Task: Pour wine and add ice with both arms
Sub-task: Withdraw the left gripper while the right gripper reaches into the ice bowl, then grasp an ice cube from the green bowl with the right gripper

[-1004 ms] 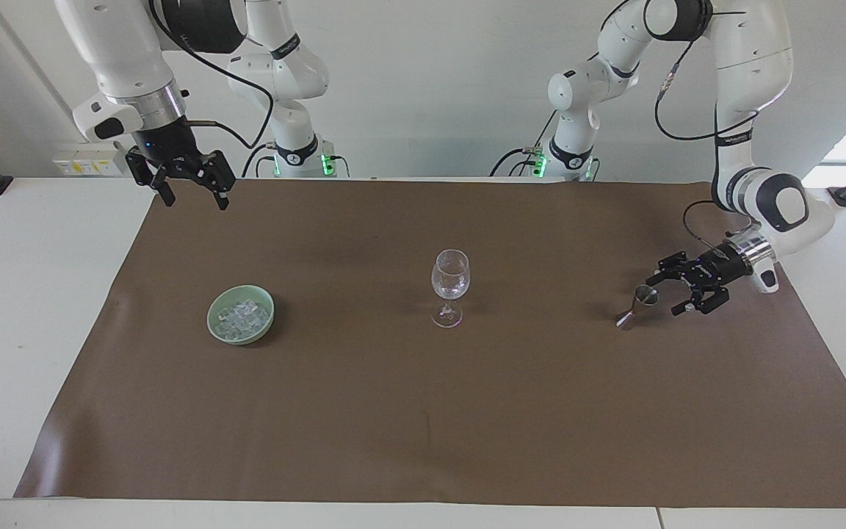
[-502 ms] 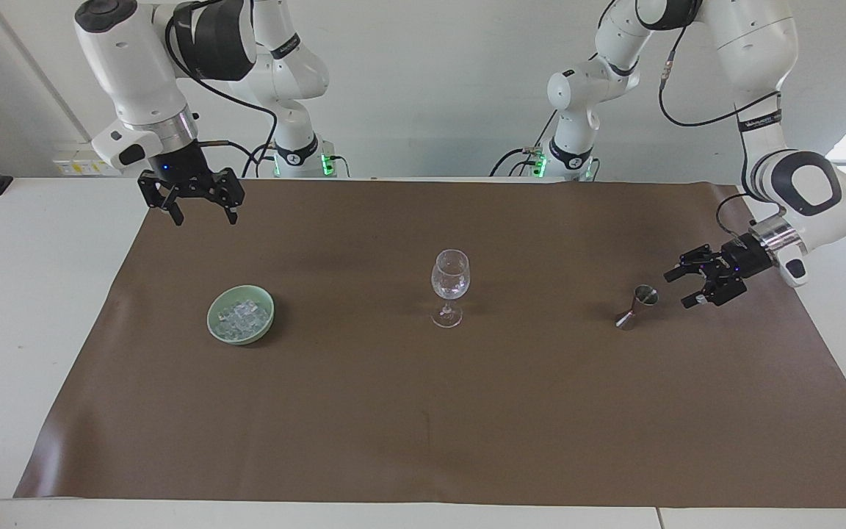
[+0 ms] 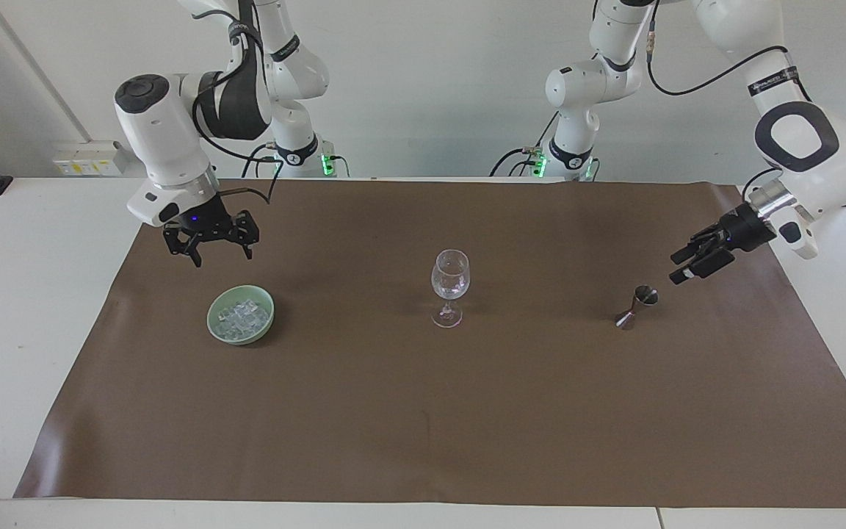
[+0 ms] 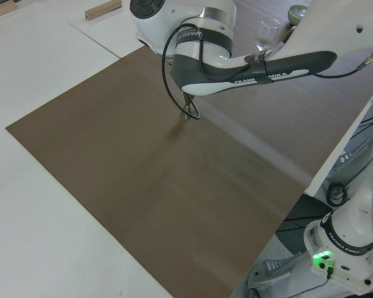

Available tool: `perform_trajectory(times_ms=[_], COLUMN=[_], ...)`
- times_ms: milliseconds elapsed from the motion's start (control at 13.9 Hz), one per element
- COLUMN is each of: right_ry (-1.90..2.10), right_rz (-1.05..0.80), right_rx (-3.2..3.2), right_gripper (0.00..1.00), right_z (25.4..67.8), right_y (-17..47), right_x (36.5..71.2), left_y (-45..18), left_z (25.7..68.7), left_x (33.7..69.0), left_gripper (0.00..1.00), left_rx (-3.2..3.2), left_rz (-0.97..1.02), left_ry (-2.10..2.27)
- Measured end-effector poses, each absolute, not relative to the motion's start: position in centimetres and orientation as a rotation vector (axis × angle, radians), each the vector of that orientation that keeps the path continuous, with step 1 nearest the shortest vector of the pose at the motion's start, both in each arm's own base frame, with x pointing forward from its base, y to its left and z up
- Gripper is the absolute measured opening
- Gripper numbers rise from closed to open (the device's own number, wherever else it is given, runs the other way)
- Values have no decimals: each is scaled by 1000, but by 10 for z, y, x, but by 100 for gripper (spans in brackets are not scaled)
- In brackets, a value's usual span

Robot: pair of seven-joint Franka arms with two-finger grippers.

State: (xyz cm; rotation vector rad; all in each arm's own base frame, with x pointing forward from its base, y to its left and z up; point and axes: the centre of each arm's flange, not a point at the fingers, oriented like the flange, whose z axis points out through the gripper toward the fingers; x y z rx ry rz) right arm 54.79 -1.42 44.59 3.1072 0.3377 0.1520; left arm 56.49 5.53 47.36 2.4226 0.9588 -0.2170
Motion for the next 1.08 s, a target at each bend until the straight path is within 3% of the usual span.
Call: perform_trajectory(times_ms=[502, 861, 1076], right_ry=[543, 579, 583], right_rz=[118, 133, 134], right_rx=[3071, 3060, 3058], right_gripper=[100, 97, 68], right_z=[365, 348, 346], right_y=[-15, -15, -15], right_x=[573, 570, 568], left_y=[-26, -85, -100], left_z=[571, 631, 648], left_x=[572, 569, 563], left_gripper=[100, 100, 100], left_rx=[2728, 2968, 3017], left_rz=[52, 251, 277], left_ry=[643, 377, 279])
